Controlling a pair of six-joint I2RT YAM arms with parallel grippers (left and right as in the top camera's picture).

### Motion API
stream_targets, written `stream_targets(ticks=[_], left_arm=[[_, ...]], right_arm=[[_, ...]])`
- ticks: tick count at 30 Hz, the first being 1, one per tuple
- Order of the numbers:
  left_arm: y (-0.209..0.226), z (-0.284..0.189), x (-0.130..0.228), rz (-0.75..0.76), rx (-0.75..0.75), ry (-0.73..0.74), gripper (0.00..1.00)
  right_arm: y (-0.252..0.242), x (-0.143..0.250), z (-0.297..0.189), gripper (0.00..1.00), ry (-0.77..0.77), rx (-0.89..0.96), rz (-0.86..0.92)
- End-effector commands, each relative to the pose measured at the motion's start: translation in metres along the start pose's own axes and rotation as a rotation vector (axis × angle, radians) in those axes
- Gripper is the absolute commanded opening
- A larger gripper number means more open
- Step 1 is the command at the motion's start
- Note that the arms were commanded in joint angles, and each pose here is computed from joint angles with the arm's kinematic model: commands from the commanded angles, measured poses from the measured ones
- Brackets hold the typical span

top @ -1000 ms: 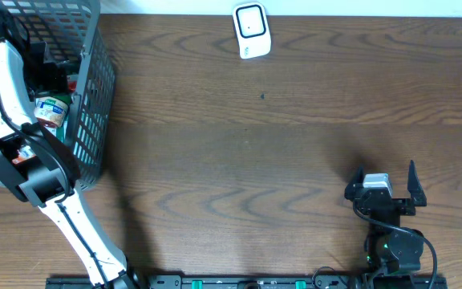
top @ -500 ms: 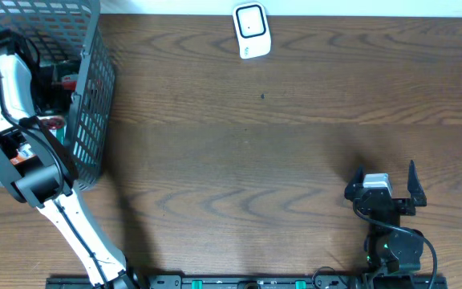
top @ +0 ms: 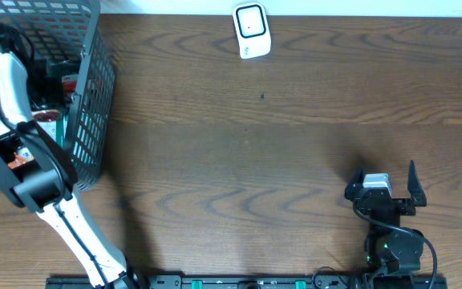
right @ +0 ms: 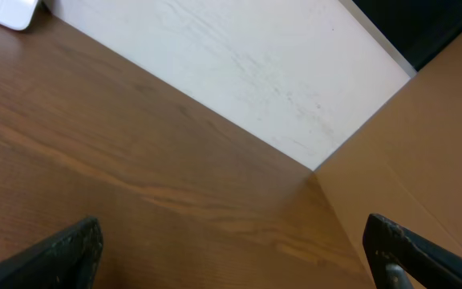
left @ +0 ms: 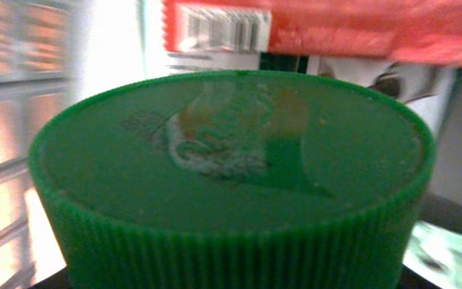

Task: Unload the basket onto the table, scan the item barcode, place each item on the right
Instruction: 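Lower the left gripper into the basket and grasp the green-lidded jar, then lift the jar out and carry it toward the white scanner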

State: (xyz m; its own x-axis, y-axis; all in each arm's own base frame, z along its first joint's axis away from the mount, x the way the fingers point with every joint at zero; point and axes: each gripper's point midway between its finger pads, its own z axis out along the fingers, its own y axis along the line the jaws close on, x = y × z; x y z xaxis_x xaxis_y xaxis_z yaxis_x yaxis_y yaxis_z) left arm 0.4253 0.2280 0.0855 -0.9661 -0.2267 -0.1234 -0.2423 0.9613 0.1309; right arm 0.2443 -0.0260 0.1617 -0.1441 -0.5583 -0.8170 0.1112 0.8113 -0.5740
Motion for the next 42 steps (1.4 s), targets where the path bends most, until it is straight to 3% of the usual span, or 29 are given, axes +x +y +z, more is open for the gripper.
stream_targets(ticks=[1,11,14,18,28,35,42], left_arm=[[0.012,-0.091,-0.019,-0.078,-0.035,-0.218,0.46],[0.025,-0.280,0.004,-0.299,-0.059,-0.677,0.46],[0.011,-0.323,0.027,-0.383,0.020,-0.766,0.46],[-0.041,-0.350,0.057,-0.336,0.211,-0.768,0.46],[-0.206,-0.321,0.116,0.071,0.407,-0.475,0.46],[-0.297,-0.240,0.154,0.214,0.313,-0.257,0.46],[-0.369,-0.163,0.184,0.324,0.287,-0.141,0.47]], right_arm=[[0.001,0.001,0.000,0.99,0.004,0.000,-0.012],[0.001,0.001,0.000,0.99,0.004,0.001,-0.012],[0.001,0.001,0.000,0.99,0.004,0.001,-0.012],[0.001,0.001,0.000,0.99,0.004,0.001,-0.012],[0.001,0.001,0.000,0.99,0.004,0.001,-0.012],[0.001,0.001,0.000,0.99,0.004,0.000,-0.012],[0.001,0.001,0.000,0.99,0.004,0.001,-0.012]])
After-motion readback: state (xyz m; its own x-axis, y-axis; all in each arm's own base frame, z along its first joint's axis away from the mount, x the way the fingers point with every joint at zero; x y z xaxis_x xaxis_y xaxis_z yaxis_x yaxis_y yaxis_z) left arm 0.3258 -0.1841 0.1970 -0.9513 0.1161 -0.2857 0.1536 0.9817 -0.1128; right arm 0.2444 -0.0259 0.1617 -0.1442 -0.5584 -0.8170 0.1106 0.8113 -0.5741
